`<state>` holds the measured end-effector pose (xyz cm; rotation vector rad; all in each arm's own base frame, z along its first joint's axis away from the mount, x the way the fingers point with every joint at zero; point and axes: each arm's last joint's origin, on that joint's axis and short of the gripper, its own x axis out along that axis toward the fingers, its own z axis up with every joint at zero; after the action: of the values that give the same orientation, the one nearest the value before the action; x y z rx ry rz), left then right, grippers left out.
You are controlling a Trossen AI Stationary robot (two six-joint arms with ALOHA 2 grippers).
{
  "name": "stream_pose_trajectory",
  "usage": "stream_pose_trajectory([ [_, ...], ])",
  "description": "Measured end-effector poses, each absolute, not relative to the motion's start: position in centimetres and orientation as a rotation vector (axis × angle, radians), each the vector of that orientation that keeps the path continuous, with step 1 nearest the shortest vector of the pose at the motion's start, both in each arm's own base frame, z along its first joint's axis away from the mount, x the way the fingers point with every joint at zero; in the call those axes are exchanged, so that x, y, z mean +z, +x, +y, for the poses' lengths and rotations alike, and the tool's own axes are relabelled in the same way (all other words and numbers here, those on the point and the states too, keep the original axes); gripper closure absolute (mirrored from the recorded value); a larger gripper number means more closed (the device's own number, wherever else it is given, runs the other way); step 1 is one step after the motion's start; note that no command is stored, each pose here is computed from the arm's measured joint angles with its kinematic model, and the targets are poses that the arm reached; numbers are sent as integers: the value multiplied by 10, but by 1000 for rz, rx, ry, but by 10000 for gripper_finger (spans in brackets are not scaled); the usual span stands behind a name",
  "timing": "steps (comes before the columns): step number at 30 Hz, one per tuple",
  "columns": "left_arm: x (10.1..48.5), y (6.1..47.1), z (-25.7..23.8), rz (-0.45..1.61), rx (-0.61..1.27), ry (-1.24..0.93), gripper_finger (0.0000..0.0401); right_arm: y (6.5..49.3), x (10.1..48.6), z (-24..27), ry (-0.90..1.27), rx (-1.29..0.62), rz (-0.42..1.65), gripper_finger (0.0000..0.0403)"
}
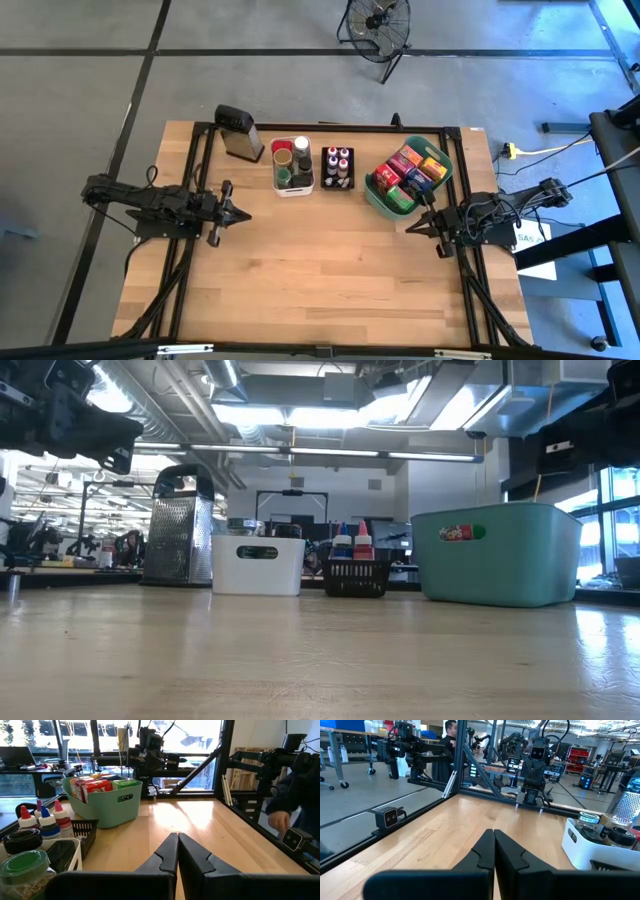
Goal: Pick & Place Kitchen Items
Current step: Return to Home Position
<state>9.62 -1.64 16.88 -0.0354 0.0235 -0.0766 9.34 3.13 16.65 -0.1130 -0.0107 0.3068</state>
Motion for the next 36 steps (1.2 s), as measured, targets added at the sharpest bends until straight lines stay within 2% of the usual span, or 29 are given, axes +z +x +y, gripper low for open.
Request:
stream_pose_trajectory([
  [36, 169, 96, -16, 24, -77, -36, 390, 93, 167, 31, -113, 306, -11, 400],
])
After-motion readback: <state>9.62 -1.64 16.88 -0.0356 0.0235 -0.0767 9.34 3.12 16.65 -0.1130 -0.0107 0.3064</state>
